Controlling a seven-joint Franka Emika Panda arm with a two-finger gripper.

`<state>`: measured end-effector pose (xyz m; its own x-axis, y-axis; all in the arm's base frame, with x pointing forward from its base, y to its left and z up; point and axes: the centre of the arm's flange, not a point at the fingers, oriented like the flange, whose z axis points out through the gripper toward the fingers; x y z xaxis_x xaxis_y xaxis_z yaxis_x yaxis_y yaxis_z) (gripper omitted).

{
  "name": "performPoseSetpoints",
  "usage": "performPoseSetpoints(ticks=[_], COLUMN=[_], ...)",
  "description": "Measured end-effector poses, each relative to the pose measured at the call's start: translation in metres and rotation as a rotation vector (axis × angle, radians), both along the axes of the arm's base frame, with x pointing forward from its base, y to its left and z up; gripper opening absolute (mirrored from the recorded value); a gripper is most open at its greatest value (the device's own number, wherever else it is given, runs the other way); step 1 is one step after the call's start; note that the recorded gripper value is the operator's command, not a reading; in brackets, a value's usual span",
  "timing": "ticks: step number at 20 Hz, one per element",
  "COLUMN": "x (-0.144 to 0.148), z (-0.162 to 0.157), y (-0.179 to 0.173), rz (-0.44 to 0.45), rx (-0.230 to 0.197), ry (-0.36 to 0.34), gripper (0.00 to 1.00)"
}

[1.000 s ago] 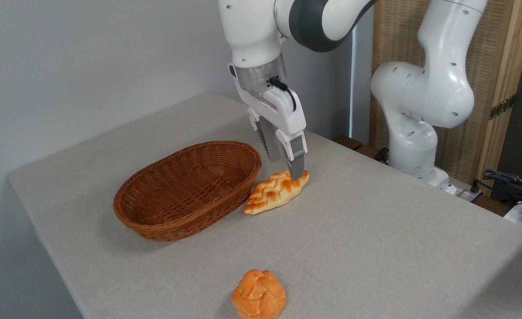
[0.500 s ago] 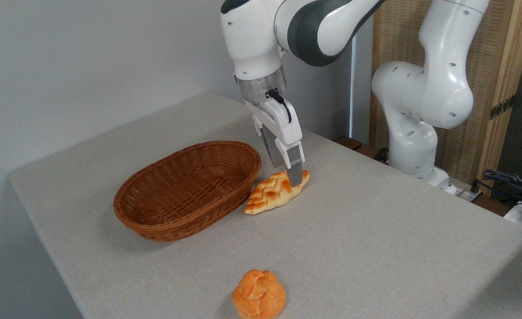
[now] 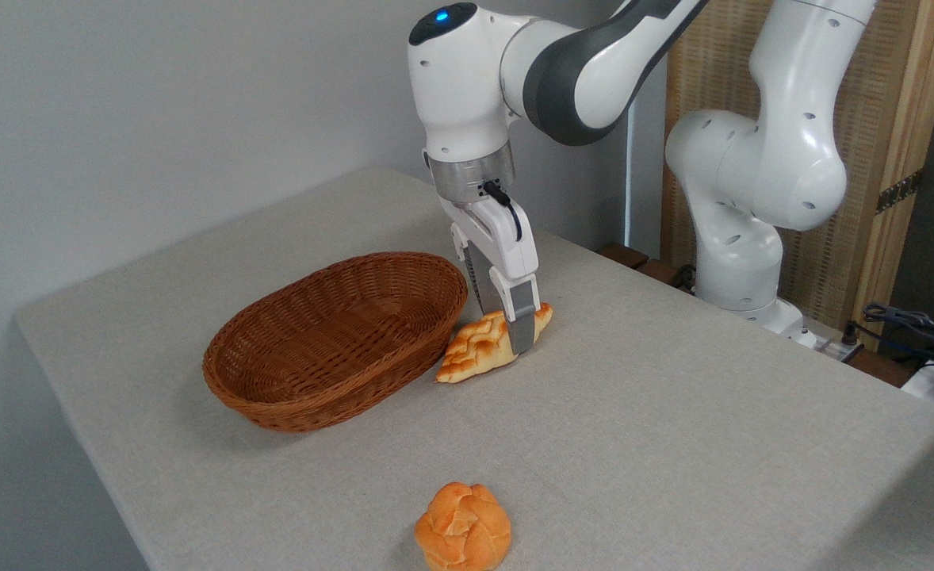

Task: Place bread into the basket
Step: 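Close the gripper around the middle of the braided roll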

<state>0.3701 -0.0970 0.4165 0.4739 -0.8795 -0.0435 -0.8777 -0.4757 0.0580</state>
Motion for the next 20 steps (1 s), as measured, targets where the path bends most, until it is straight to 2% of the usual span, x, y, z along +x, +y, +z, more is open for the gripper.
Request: performPoseSetpoints(ticks=[1, 2, 3, 5, 16, 17, 19, 20], x=[-0.0003, -0.0005, -0.0007, -0.0010, -0.0014, -0.0014, -0.0015, -0.0018], z=[-0.0015, -0.0031, -0.0045, -0.0059, -0.0063, -0.0063, -0.0065, -0.0067], y=[-0.0004, -0.0006, -0.0006, -0.0006, -0.0015, -0.0015, -0.0015, -0.0010], rz=[-0.001, -0.002, -0.002, -0.002, -0.005, -0.005, -0.008, -0.020], rx=[-0.001, -0.002, -0.002, -0.003, -0.003, -0.003, -0.003, -0.003], ry=[-0.003, -0.007, -0.011, -0.013, -0.014, -0.013, -0.013, -0.010], gripper=[0.92, 0.61, 0.42, 0.28, 0.27, 0.25, 0.12, 0.12])
